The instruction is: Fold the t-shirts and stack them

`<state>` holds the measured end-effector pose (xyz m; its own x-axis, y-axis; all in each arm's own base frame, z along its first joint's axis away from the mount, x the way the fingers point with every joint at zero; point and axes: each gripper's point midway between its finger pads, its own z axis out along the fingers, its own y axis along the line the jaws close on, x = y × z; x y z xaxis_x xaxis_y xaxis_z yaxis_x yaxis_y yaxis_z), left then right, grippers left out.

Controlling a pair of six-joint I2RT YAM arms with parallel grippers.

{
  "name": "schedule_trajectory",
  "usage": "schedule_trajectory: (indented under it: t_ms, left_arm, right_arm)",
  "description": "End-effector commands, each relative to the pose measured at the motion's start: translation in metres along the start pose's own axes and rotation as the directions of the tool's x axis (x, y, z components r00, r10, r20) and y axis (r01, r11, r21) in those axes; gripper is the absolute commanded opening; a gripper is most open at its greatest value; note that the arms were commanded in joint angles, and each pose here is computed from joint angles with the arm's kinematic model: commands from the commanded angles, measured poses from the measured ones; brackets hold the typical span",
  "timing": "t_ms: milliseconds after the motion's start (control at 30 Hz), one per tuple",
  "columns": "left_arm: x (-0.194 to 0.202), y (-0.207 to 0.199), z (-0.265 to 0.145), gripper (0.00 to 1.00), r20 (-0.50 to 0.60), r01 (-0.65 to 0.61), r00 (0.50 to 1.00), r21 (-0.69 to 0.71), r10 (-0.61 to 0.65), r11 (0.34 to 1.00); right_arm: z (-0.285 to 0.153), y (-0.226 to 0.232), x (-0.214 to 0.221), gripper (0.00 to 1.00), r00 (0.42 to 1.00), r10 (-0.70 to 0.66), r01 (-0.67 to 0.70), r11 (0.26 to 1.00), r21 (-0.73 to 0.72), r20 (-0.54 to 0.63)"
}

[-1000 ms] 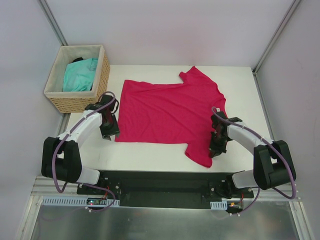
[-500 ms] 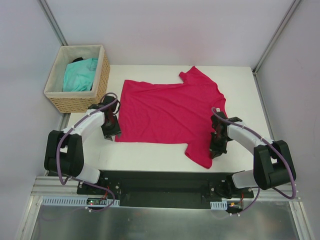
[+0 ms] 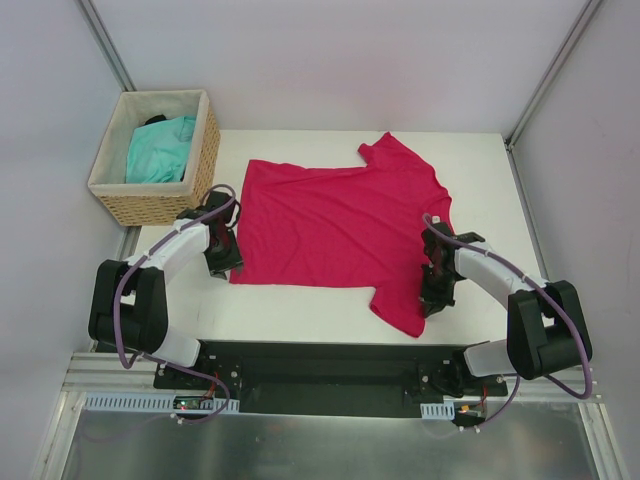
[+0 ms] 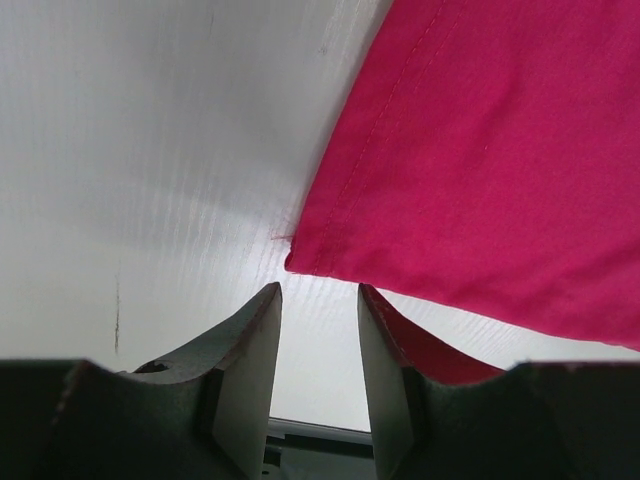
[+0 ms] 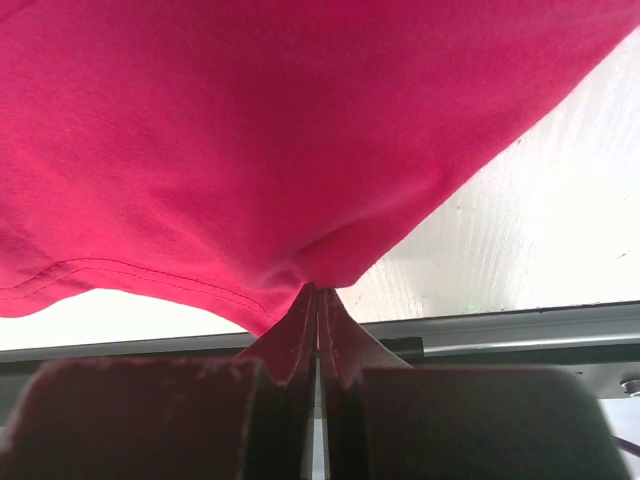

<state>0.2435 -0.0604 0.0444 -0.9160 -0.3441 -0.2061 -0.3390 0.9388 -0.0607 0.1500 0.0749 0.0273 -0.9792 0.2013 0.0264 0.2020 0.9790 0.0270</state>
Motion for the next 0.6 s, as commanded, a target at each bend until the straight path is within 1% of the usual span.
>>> schedule_trajectory:
  t_ms: [0, 133, 333, 567]
  left_arm:
    - [0.012, 0.004, 0.004, 0.36, -0.029, 0.004, 1.000, -0.007, -0.004, 1.000]
    - [0.017, 0.006, 0.007, 0.36, -0.028, 0.010, 1.000, -0.007, -0.010, 1.000]
    - [0.011, 0.003, 0.011, 0.36, 0.003, 0.001, 1.000, 0.011, -0.001, 1.000]
    - [0.010, 0.001, 0.018, 0.36, 0.004, -0.008, 1.000, 0.017, 0.008, 1.000]
  right_arm:
    - [-0.012, 0.000, -0.005, 0.01, 1.000, -0.022, 0.021, 1.000, 0.011, 0.020]
    - [-0.013, 0.000, -0.006, 0.01, 0.999, -0.025, 0.024, 1.000, 0.011, 0.022]
    - [-0.016, -0.001, -0.005, 0.01, 0.999, -0.034, 0.033, 0.999, 0.016, 0.021]
    - [-0.020, -0.003, -0.004, 0.01, 0.999, -0.034, 0.033, 0.999, 0.020, 0.028]
